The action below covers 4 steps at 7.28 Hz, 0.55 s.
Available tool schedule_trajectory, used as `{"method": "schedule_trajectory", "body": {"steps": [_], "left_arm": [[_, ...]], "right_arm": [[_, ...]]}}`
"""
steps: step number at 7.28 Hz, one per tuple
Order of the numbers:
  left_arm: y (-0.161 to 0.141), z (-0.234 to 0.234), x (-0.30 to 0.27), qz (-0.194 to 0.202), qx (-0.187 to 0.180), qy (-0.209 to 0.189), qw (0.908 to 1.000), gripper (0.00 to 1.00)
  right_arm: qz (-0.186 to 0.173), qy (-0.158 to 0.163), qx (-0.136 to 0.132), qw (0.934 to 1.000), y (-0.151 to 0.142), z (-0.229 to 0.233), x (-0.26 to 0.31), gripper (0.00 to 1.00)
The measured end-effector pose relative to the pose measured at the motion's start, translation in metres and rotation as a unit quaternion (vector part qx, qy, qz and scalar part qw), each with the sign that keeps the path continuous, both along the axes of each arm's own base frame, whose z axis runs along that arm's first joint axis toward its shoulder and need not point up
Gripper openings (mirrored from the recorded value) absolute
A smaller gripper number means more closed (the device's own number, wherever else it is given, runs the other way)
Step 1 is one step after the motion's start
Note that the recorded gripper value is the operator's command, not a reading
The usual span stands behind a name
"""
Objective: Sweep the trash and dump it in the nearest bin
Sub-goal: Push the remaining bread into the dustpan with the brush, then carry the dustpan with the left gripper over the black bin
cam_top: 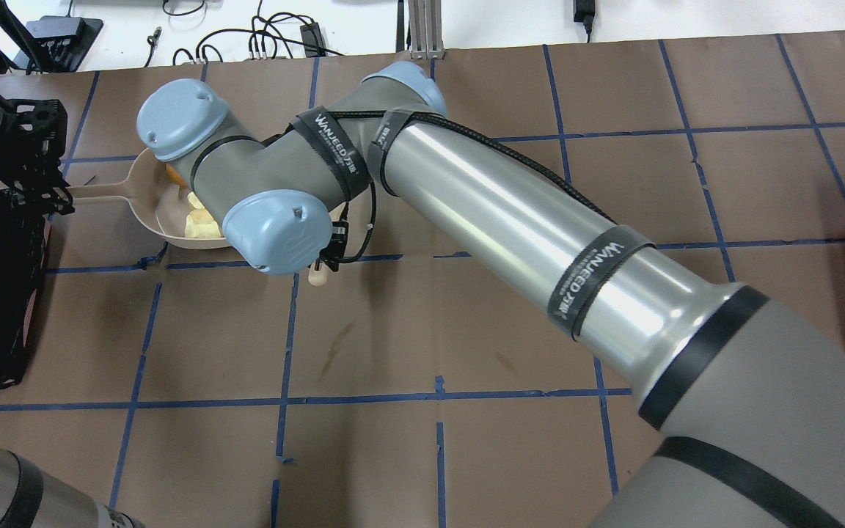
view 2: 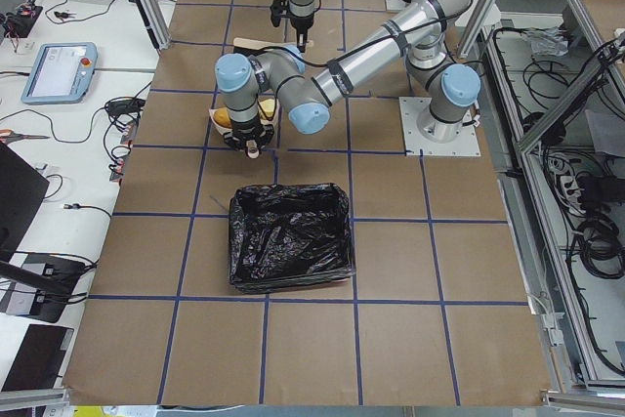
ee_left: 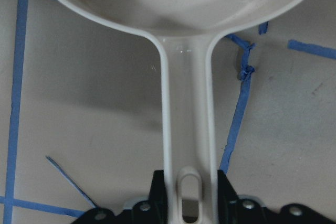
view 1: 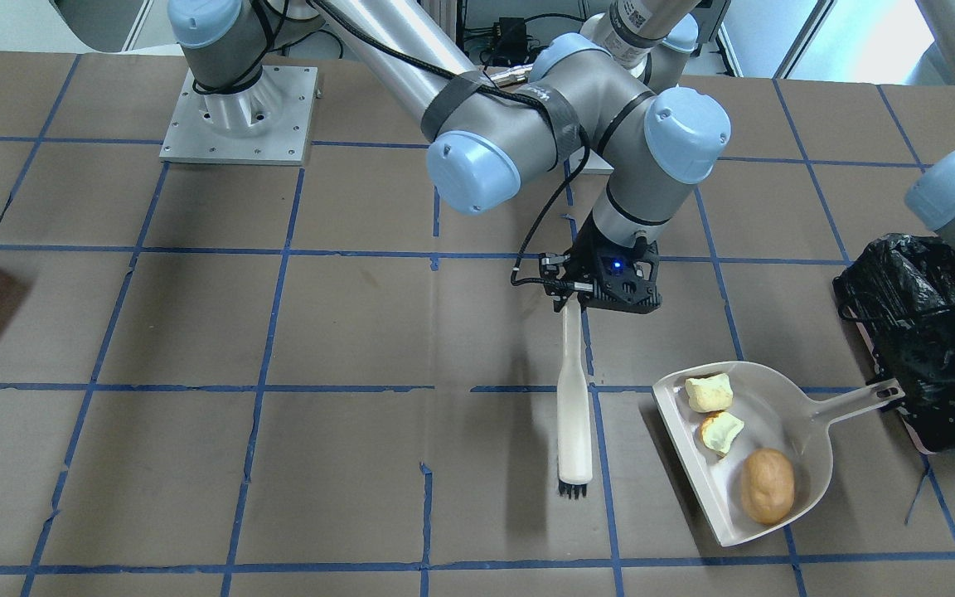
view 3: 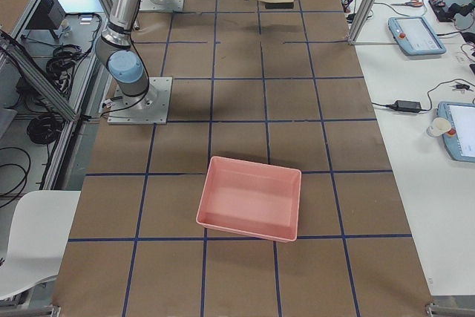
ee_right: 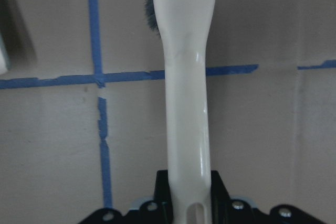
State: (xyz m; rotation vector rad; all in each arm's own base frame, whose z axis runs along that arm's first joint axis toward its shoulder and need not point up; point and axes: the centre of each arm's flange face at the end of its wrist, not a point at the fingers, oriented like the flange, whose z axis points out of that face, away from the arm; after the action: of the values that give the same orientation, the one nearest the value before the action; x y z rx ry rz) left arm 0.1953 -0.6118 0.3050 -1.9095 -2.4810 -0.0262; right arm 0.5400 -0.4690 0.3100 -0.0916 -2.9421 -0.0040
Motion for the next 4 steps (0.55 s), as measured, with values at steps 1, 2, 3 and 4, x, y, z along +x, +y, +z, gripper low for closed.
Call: {"method": "schedule_trajectory", "body": {"steps": [1, 2, 3, 4], "left_arm": [[0.004, 0.006, 0.003, 0.009, -0.001, 0.011, 0.9999, 0.00], [0.010, 0.011, 0.013, 0.021, -0.003, 0.020, 0.9996, 0.00], [0.017, 0.017, 0.024, 0.034, -0.006, 0.027, 0.9991, 0.00], [0.023, 0.026, 0.031, 0.042, -0.011, 0.026, 0.9987, 0.00]], "right_arm": [[-0.008, 0.020, 0.011, 0.9997, 0.009, -0.007, -0.020, 0.06], [-0.018, 0.041, 0.021, 0.9988, 0.020, -0.019, -0.037, 0.05], [-0.026, 0.062, 0.029, 0.9973, 0.033, -0.029, -0.055, 0.05], [-0.029, 0.076, 0.036, 0.9960, 0.045, -0.035, -0.073, 0.05]]}}
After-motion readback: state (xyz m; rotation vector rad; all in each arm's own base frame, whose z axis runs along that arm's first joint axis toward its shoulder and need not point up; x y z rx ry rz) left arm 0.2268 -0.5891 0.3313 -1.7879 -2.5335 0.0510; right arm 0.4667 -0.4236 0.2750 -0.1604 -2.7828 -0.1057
